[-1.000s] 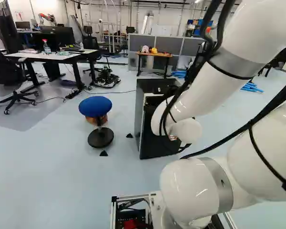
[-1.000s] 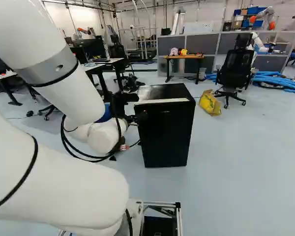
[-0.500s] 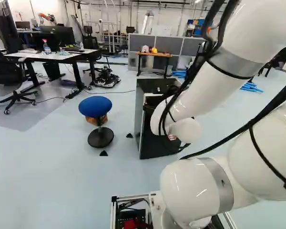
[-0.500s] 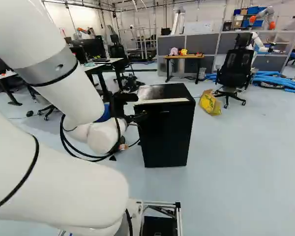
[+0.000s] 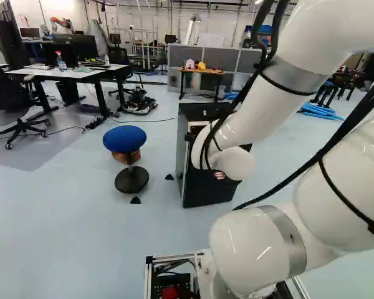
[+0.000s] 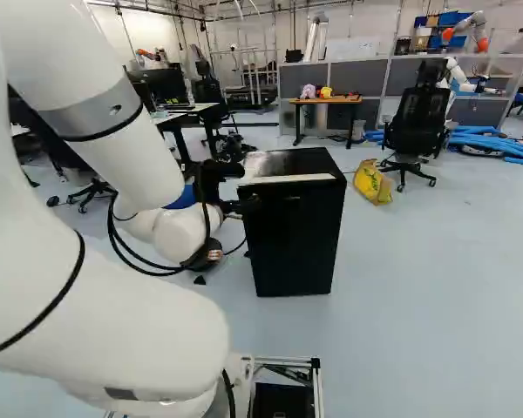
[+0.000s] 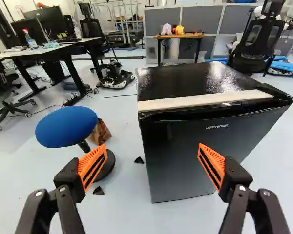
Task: Grab a drink from the fridge
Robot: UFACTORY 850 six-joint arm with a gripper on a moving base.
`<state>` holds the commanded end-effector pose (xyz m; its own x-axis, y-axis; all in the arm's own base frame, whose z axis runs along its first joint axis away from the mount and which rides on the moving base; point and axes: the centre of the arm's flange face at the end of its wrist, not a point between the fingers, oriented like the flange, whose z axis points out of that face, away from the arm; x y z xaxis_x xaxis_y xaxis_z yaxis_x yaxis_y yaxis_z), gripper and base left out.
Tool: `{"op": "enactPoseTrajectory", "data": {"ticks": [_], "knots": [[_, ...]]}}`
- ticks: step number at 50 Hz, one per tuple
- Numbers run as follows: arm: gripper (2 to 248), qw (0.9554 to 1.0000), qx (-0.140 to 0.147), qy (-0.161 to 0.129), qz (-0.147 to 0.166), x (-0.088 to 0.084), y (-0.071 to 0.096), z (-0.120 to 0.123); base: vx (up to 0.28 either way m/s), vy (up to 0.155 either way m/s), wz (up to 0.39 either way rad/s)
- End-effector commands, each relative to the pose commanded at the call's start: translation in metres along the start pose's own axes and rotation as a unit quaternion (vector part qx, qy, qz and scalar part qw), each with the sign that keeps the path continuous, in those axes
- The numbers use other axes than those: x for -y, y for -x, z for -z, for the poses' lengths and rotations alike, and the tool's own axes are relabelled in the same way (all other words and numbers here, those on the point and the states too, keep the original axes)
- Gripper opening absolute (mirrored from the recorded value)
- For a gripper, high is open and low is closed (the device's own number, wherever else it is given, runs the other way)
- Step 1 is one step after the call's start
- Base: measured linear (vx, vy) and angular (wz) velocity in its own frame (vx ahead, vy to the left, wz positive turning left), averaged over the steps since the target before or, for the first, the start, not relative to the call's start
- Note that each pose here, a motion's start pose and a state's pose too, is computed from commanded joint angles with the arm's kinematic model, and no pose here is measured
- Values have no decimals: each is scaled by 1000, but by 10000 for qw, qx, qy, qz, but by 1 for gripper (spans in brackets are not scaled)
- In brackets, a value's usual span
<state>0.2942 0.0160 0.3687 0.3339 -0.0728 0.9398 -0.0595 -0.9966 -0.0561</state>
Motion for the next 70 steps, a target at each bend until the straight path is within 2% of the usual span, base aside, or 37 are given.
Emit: {"op": "enactPoseTrajectory", "data": {"ticks": [36, 56, 70], "knots": [[247, 9979, -147, 340, -534, 31, -12, -25, 0, 0, 0], [247, 9958, -15, 597, -697, 49, -4, -48, 0, 0, 0], [247, 9917, 55, 972, -839, 45, 6, -57, 0, 0, 0]]}}
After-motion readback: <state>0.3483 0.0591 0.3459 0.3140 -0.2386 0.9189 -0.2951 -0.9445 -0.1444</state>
